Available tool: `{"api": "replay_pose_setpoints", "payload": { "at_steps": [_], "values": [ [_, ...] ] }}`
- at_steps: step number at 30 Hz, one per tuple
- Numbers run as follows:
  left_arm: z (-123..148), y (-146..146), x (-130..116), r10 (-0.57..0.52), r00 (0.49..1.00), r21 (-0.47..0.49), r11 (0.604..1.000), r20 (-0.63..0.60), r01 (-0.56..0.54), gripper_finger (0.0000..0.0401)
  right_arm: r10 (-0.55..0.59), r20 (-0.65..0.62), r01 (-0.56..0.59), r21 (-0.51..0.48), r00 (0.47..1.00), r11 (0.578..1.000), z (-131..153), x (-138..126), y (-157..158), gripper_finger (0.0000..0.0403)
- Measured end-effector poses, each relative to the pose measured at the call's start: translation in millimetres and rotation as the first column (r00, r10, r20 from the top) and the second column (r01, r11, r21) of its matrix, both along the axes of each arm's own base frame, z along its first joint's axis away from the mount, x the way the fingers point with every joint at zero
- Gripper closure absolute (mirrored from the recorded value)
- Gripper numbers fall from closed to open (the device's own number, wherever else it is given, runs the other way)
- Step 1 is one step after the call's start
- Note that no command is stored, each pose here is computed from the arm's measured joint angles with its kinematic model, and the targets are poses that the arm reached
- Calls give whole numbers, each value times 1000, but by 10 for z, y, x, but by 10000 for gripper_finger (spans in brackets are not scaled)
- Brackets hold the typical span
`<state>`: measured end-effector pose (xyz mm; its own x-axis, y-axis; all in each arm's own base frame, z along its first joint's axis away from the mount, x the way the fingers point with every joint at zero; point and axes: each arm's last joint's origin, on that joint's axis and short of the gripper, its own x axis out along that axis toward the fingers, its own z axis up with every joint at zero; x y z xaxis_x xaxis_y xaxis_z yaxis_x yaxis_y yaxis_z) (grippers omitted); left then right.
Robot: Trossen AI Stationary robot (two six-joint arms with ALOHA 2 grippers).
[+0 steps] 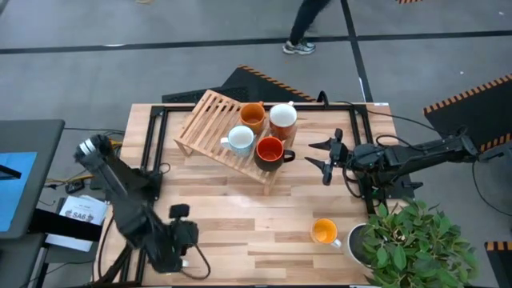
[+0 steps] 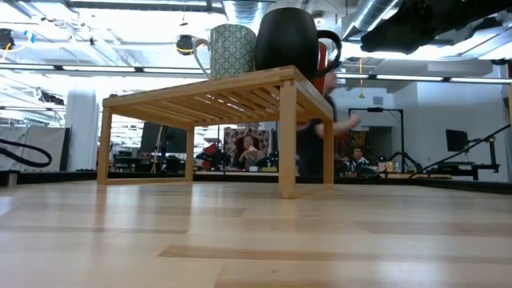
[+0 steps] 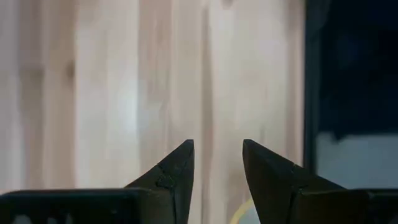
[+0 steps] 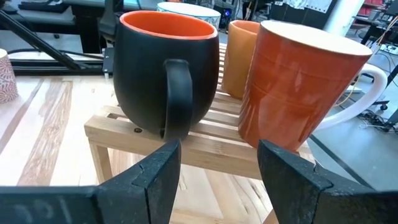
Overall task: Place coffee mugs
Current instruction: Put the yellow patterned mug on the shelf
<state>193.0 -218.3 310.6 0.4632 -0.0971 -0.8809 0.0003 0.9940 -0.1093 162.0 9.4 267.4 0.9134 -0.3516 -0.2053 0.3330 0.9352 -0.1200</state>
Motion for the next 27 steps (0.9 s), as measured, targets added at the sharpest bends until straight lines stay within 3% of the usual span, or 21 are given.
{"api": "replay_pose_setpoints", "payload": {
  "at_steps": [4,8,16,21,27],
  "values": [
    [46,-217,-27,55,988,137,990,-145,-36,280,0,0,0,0,1000,1000,0,0,-1,163],
    [-8,-411,-89,82,978,195,980,-189,-44,280,2,-7,-2,-17,1000,1000,0,0,-4,163],
    [-100,-450,-259,195,943,220,966,-270,-137,280,6,-14,-6,-40,1000,999,1,0,-4,163],
    [-110,-562,-244,178,971,171,974,-157,-151,280,10,-8,-11,-78,1000,997,21,5,-9,163],
    [-315,-600,-310,216,949,183,967,-231,-175,280,-21,-5,20,-85,1000,996,27,8,-61,163]
  ]
}}
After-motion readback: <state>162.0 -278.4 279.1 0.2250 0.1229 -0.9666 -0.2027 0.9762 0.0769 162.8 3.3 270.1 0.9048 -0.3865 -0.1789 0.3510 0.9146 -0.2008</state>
